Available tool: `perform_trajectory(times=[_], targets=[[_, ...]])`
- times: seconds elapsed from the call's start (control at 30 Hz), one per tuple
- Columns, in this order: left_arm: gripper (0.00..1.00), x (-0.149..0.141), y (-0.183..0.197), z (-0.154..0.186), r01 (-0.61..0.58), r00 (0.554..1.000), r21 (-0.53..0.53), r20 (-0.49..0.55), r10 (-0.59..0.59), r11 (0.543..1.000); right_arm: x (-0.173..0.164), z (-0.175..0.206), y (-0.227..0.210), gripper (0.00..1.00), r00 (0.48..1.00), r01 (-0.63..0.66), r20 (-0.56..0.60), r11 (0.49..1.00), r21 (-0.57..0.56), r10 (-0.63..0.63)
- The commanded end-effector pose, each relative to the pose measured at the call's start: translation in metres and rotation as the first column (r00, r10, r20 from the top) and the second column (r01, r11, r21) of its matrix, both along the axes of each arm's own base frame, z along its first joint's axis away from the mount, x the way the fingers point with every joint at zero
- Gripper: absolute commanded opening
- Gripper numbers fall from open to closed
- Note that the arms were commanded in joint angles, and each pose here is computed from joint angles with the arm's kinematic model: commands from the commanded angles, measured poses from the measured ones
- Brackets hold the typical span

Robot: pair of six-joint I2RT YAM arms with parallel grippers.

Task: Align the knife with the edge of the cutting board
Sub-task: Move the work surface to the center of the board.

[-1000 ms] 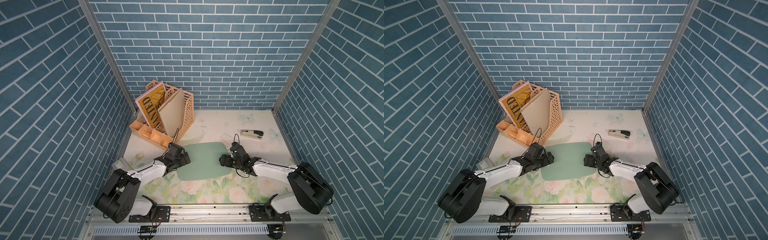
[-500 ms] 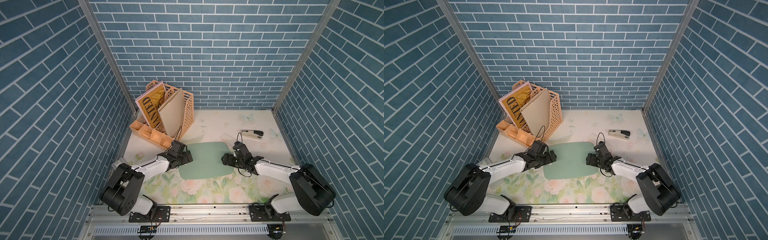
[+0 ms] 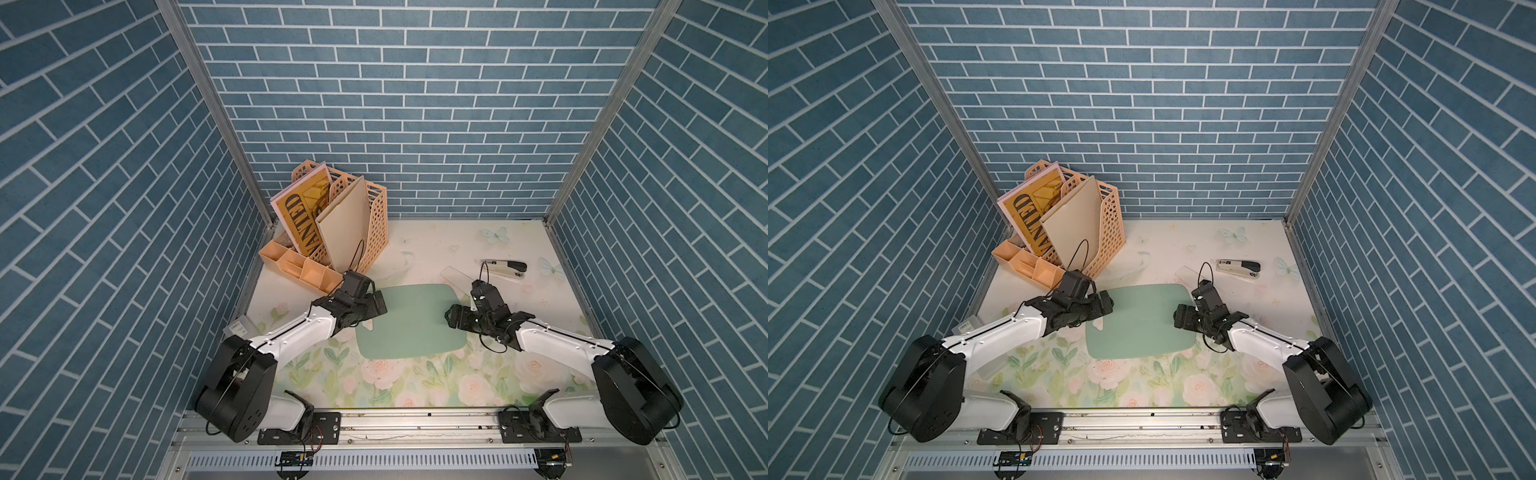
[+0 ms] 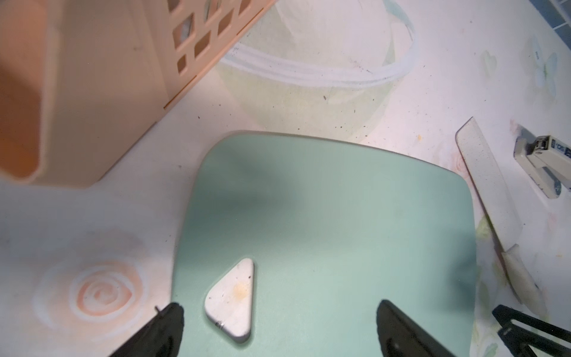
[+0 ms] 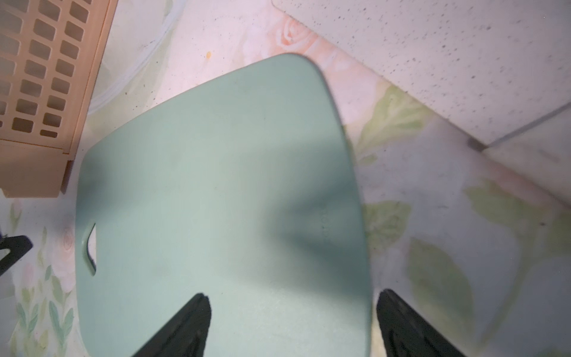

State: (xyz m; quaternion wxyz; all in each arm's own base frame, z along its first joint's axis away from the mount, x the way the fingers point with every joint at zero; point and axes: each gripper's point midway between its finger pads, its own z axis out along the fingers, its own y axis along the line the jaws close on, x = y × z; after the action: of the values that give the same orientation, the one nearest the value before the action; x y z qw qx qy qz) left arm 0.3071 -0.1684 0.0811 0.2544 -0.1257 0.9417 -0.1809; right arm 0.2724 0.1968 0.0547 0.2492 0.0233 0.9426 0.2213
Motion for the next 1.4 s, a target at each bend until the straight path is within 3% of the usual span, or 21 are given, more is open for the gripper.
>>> perform_trajectory(times=[0.0, 0.17, 0.5, 1.03, 1.23, 1.37], targets=[[1.0, -0.008, 0.01, -0.005, -0.003, 1.0, 0.033, -0.019, 0.004, 0.999, 0.005, 0.004, -0.009, 0.88, 1.0, -0.001, 0.016, 0.999, -0.049, 0.002], [1.0, -0.02, 0.011, -0.023, 0.002, 0.999, 0.015, -0.051, -0.001, 1.0, 0.0, -0.01, -0.007, 0.88, 1.0, -0.009, -0.025, 0.999, -0.041, 0.008], [1.0, -0.033, 0.014, -0.055, 0.005, 0.995, 0.015, -0.099, -0.003, 1.0, -0.042, -0.038, 0.005, 0.87, 0.986, -0.054, -0.149, 0.992, 0.113, 0.07], [1.0, -0.021, 0.002, -0.056, 0.039, 0.995, 0.0, -0.092, -0.039, 0.999, -0.07, -0.028, 0.021, 0.86, 0.973, -0.092, -0.184, 0.966, 0.241, 0.139], [1.0, -0.02, 0.003, -0.055, 0.037, 0.995, 0.009, -0.094, -0.036, 0.999, -0.066, -0.029, 0.013, 0.86, 0.98, -0.081, -0.166, 0.981, 0.179, 0.112], [1.0, -0.017, 0.013, -0.049, 0.001, 0.996, 0.046, -0.094, 0.004, 0.999, -0.045, -0.024, -0.008, 0.87, 0.993, -0.014, -0.119, 0.999, 0.041, 0.019]])
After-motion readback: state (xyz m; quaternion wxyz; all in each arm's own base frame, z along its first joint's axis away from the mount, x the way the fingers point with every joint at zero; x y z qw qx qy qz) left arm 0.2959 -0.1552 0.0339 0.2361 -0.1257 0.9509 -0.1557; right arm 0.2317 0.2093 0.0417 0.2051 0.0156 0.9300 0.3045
